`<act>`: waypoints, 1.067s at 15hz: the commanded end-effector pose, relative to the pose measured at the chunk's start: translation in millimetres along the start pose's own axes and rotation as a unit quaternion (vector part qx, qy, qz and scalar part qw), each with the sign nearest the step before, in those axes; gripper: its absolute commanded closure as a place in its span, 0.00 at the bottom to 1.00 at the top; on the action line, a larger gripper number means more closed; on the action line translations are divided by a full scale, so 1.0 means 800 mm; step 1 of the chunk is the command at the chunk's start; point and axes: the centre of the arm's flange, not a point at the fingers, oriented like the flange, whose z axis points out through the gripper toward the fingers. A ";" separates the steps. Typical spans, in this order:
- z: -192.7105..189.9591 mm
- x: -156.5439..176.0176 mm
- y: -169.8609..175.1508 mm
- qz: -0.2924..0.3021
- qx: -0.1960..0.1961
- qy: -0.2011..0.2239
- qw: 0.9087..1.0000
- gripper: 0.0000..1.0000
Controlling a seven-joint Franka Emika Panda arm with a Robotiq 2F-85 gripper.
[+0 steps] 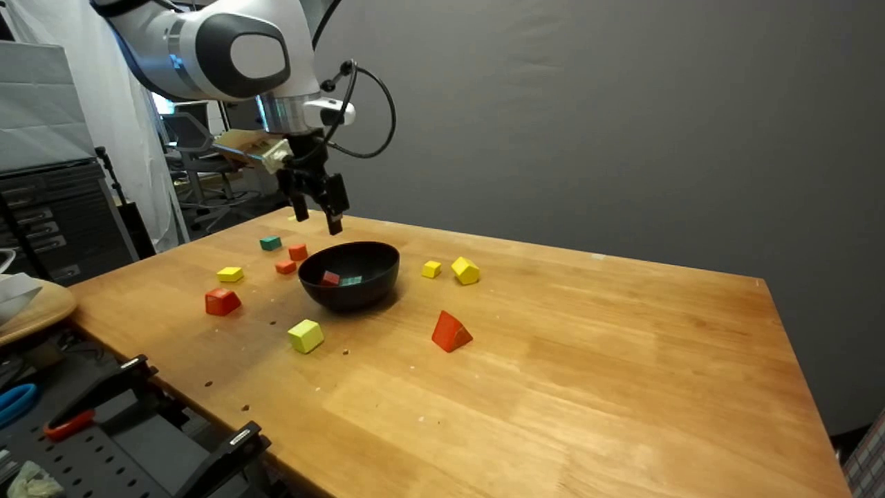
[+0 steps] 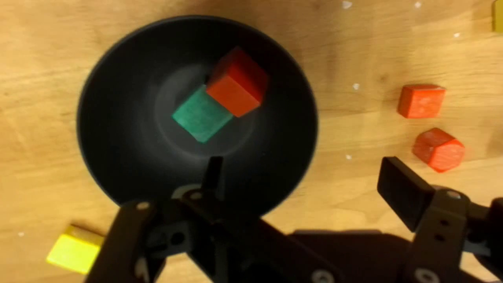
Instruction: Pick up all the cubes and put them in the black bowl
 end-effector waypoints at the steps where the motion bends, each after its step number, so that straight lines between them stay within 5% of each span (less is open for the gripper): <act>1: -0.050 -0.028 -0.045 -0.070 0.024 0.000 0.997 0.00; 6: -0.031 -0.070 -0.076 -0.193 0.075 -0.061 0.976 0.00; 10: -0.009 -0.063 -0.081 -0.297 0.087 -0.109 0.945 0.00; 11: -0.008 -0.075 -0.083 -0.255 0.080 -0.094 0.959 0.00; 13: -0.004 -0.075 -0.083 -0.278 0.085 -0.103 0.951 0.00; 16: 0.006 -0.074 -0.093 -0.214 0.058 -0.119 0.968 0.00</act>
